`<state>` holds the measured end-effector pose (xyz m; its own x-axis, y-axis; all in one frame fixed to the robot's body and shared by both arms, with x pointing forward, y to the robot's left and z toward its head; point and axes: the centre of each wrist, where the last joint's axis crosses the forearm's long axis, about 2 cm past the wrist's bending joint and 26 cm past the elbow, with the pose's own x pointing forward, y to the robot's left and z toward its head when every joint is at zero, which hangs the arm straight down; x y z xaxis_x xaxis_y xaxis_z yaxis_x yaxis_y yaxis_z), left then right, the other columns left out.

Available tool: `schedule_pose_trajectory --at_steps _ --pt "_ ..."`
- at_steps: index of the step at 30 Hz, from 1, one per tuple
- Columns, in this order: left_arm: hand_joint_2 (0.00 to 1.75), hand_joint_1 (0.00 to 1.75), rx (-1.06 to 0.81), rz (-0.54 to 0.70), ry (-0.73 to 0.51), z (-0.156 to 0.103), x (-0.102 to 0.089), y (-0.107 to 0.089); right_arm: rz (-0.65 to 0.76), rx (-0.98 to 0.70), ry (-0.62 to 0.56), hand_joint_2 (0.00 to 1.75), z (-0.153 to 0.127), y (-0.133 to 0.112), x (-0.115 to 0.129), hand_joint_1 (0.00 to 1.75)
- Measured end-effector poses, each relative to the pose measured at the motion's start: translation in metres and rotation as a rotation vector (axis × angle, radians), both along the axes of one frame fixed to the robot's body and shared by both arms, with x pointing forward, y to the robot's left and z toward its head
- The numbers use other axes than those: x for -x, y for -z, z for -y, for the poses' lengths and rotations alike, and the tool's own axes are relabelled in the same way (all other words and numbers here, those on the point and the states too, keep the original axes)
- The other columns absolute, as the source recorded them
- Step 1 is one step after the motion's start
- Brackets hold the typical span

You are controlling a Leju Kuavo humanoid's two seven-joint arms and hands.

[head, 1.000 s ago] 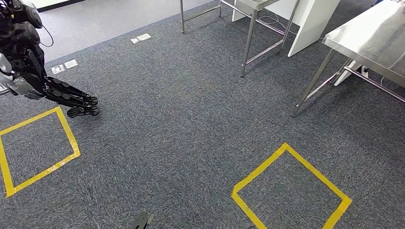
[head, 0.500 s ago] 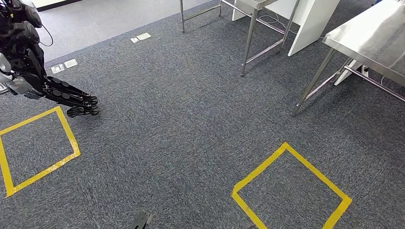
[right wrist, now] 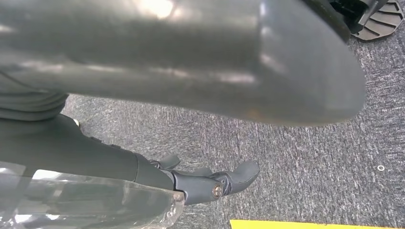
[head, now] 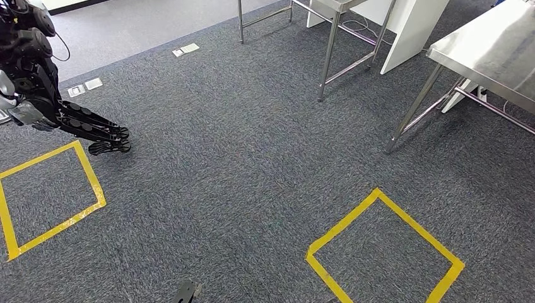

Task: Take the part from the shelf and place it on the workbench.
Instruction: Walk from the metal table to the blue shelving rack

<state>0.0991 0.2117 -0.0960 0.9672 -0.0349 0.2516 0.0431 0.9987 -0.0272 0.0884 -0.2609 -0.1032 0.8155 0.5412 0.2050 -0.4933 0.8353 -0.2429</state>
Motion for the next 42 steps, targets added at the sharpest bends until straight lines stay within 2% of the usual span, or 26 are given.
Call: schedule_pose_trajectory --at_steps 21,25,31,34,36,38,42 --pt "1.75 0.00 0.003 0.001 -0.022 0.000 0.001 0.000 0.007 -0.001 0.009 0.00 0.000 -0.001 -0.003 0.00" --pt "1.75 0.00 0.004 0.005 -0.028 -0.001 0.001 0.000 0.033 -0.005 0.072 0.00 0.002 0.000 -0.002 0.00" --pt "1.75 0.00 0.001 0.007 -0.050 -0.001 0.005 0.001 0.231 0.055 0.211 0.00 0.012 -0.001 -0.002 0.00" --pt "1.75 0.00 -0.002 0.006 -0.054 -0.001 0.008 0.002 0.271 0.057 0.249 0.00 0.017 -0.001 -0.002 0.00" --pt "1.75 0.00 -0.001 0.006 -0.052 -0.001 0.008 0.002 0.240 0.016 0.263 0.00 0.018 0.000 -0.001 0.00" --pt "1.75 0.00 0.003 0.006 -0.045 -0.001 0.008 0.002 0.168 -0.094 0.268 0.00 0.017 0.001 0.000 0.00" --pt "1.75 0.00 0.008 0.003 -0.029 -0.002 0.007 0.002 0.075 -0.251 0.274 0.00 0.003 0.001 0.002 0.00"
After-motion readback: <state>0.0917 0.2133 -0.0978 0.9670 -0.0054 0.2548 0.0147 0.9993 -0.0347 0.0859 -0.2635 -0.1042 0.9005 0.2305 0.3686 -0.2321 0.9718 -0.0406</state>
